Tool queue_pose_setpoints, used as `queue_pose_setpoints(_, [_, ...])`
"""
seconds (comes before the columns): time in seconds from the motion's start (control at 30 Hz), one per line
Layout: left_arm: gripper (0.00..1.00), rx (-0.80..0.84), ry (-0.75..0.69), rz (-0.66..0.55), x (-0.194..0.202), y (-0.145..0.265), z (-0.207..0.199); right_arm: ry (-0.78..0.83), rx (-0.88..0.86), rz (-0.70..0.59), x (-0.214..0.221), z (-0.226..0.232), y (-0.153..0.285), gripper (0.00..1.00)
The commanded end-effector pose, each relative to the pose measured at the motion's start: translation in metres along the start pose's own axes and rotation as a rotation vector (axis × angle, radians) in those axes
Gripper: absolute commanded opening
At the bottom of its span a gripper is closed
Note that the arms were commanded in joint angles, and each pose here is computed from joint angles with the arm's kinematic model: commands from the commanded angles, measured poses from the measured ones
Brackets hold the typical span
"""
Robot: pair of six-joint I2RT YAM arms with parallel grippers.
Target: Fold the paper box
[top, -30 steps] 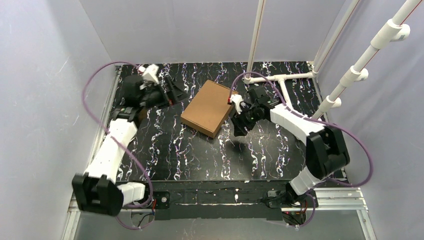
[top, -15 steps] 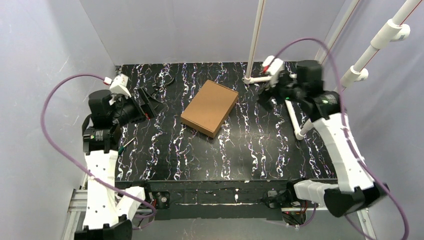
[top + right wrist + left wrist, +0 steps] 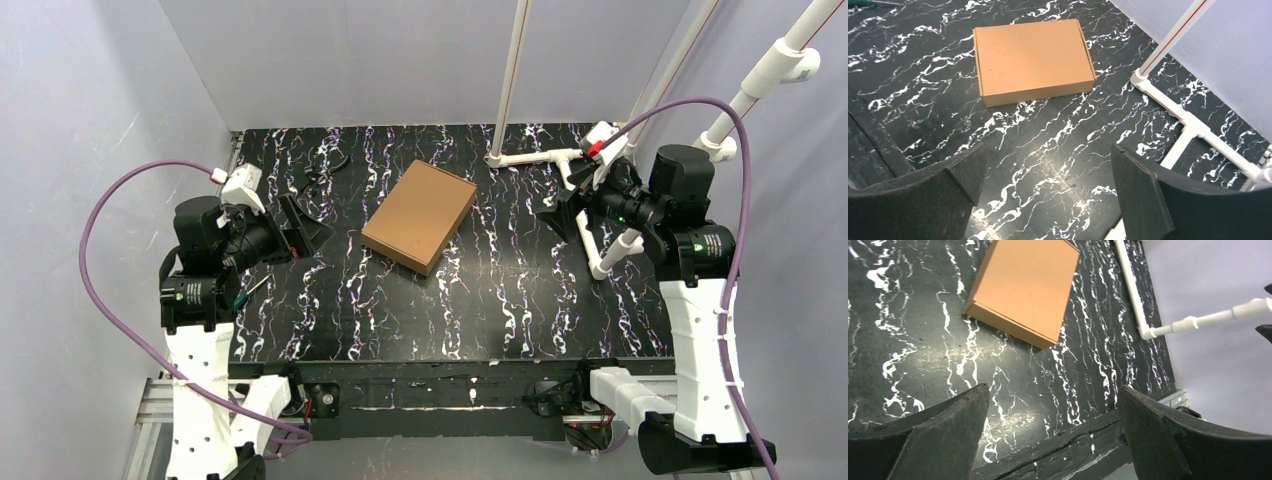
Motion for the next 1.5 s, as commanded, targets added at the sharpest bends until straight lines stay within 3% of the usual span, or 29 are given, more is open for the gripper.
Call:
queue_pose_setpoints(0.0, [0.98, 0.116, -0.008, 0.034, 0.006, 0.009, -0.017, -0.051, 0.0, -0.059, -0.008, 0.008, 0.009, 0.98])
queue_pose_setpoints(0.23, [0.98, 0.069, 0.056, -0.005, -0.004, 0.01, -0.022, -0.114, 0.051, -0.082, -0.009, -0.001, 0.006, 0.98])
queue_pose_setpoints(0.43, [0.98, 0.095, 0.013, -0.063, -0.012, 0.018, -0.03, -0.143, 0.037, -0.1, -0.01, -0.001, 0.004, 0.98])
queue_pose_setpoints(0.6, [0.98, 0.188, -0.034, -0.039, -0.002, 0.02, -0.036, -0.168, 0.044, -0.114, -0.012, -0.003, 0.006, 0.98])
queue_pose_setpoints(1.47, [0.98, 0.124, -0.036, -0.023, 0.008, 0.02, -0.027, -0.185, 0.093, -0.136, -0.014, -0.008, 0.017, 0.98])
Point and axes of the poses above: each gripper's point midway between its finger pads, its own y axis back along the fingers, its own z axis along the line the jaws close on, x = y × z, the point moved 7 cm from there along y, back along the fingers, and after that the axes turned 5 degrees about -y, right-handed, at the moved point
